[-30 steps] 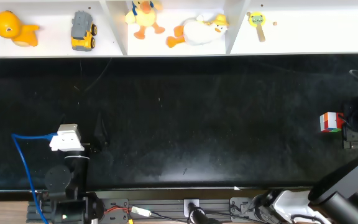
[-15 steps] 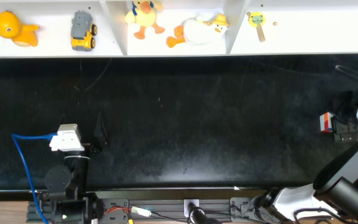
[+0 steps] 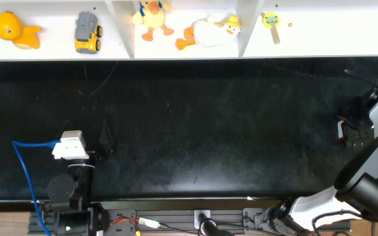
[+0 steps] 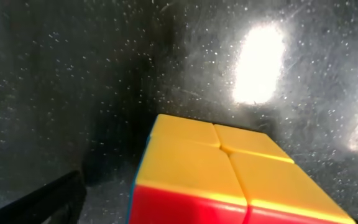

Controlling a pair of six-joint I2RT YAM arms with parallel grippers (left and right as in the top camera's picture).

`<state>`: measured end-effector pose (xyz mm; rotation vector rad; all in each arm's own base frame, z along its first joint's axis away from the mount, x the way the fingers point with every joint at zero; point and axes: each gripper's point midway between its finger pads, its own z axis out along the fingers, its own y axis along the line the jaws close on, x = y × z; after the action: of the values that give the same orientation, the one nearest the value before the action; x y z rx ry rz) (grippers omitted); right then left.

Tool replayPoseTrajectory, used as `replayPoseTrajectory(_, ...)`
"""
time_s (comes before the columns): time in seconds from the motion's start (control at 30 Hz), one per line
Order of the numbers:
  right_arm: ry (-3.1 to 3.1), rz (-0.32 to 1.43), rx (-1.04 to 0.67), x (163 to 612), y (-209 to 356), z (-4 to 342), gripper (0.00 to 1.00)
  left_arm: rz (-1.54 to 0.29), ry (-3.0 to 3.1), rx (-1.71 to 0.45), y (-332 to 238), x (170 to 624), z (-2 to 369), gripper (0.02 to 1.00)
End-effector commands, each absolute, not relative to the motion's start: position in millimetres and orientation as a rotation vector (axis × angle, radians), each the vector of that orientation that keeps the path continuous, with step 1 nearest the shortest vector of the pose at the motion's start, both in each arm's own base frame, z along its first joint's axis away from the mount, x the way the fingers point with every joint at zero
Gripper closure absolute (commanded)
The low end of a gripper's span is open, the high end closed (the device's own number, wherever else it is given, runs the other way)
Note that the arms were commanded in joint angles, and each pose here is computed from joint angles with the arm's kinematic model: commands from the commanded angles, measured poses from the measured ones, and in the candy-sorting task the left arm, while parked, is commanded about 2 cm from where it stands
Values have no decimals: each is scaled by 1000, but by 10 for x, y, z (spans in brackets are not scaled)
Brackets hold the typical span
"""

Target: Store Toys

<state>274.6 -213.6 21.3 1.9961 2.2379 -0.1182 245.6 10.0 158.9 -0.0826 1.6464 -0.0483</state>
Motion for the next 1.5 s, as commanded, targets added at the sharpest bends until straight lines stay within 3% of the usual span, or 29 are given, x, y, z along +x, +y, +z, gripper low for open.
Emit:
replayPoseTrajectory(0.03,2273,-163,1955,2727,-2152,183,86,-49,1638,-98,119,2455,1583,20)
replayPoseTrajectory(0.27,2319,-185,1908,2705,-2159,183,246,-49,1639,-98,119,2455,1582,20)
replayPoseTrajectory(0.57,2395,-189,1851,2669,-2127,181,340,-49,1639,-98,119,2455,1582,20)
replayPoseTrajectory(0.73,2445,-193,1790,2666,-2125,227,476,-49,1639,-98,119,2455,1582,20)
replayPoseTrajectory(0.87,2441,-199,1733,2714,-2167,387,570,-49,1639,-98,119,2455,1582,20)
replayPoseTrajectory(1.1,2384,-194,1645,2798,-2194,755,588,-49,1639,-98,119,2455,1582,20)
replayPoseTrajectory(1.2,2375,-196,1538,2865,-2164,998,606,-49,1639,-98,119,2455,1582,20)
replayPoseTrajectory(1.3,2399,-187,1262,3007,-2025,1413,693,-49,1639,-98,119,2455,1582,20)
replayPoseTrajectory(1.33,2402,-187,1191,3038,-1981,1509,748,-49,1639,-98,119,2455,1582,20)
replayPoseTrajectory(1.37,2396,-193,1100,3073,-1911,1656,956,-49,1639,-98,119,2455,1582,20)
replayPoseTrajectory(1.5,2319,-173,910,3136,-1680,2108,956,-49,1639,-98,119,2455,1582,20)
